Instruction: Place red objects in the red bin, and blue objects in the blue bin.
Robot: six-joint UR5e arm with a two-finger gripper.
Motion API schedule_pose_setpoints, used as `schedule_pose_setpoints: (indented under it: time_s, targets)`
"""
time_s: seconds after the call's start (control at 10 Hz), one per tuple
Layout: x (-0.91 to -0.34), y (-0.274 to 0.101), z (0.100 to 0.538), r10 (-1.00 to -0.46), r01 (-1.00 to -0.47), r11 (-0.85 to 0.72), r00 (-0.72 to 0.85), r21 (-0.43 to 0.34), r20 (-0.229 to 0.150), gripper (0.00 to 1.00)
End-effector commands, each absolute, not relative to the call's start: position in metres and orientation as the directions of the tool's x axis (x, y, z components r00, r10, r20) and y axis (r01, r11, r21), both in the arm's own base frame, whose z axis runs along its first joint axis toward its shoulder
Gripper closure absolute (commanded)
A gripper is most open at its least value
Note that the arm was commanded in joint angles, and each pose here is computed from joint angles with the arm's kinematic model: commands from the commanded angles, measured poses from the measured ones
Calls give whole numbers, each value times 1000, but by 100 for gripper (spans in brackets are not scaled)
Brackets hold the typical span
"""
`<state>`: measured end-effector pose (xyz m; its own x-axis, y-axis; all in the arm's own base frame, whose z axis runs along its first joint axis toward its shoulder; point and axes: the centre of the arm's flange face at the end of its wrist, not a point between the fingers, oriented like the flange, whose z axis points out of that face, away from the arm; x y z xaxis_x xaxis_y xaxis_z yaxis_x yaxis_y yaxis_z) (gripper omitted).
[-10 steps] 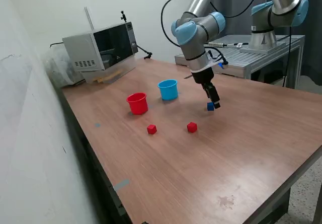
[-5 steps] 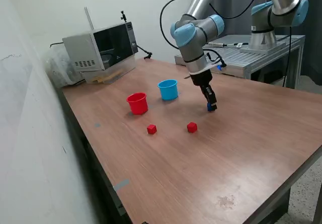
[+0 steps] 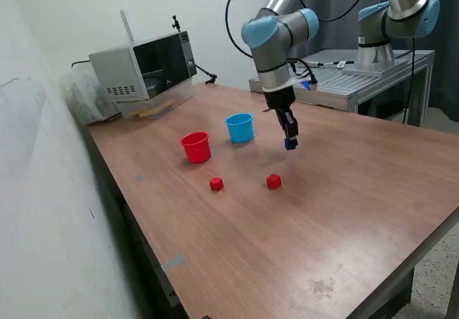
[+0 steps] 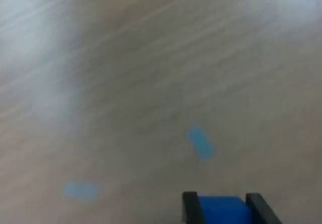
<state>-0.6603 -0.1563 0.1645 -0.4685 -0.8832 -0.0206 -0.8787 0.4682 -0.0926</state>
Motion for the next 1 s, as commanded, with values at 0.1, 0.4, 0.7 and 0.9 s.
schedule_pose_setpoints:
  time_s: [0.1,0.4,0.7,0.9]
  targets:
    - [-652,-142,260,-892,-891,446,-450,86,-44,100]
    - [-654,-63,294,-851,-860,478,-504,179,-149,100]
    - [-649,42,277,-794,-812,567,-584,138,-169,100]
    - [-642,47,247,-804,-825,560,-564,82,-189,100]
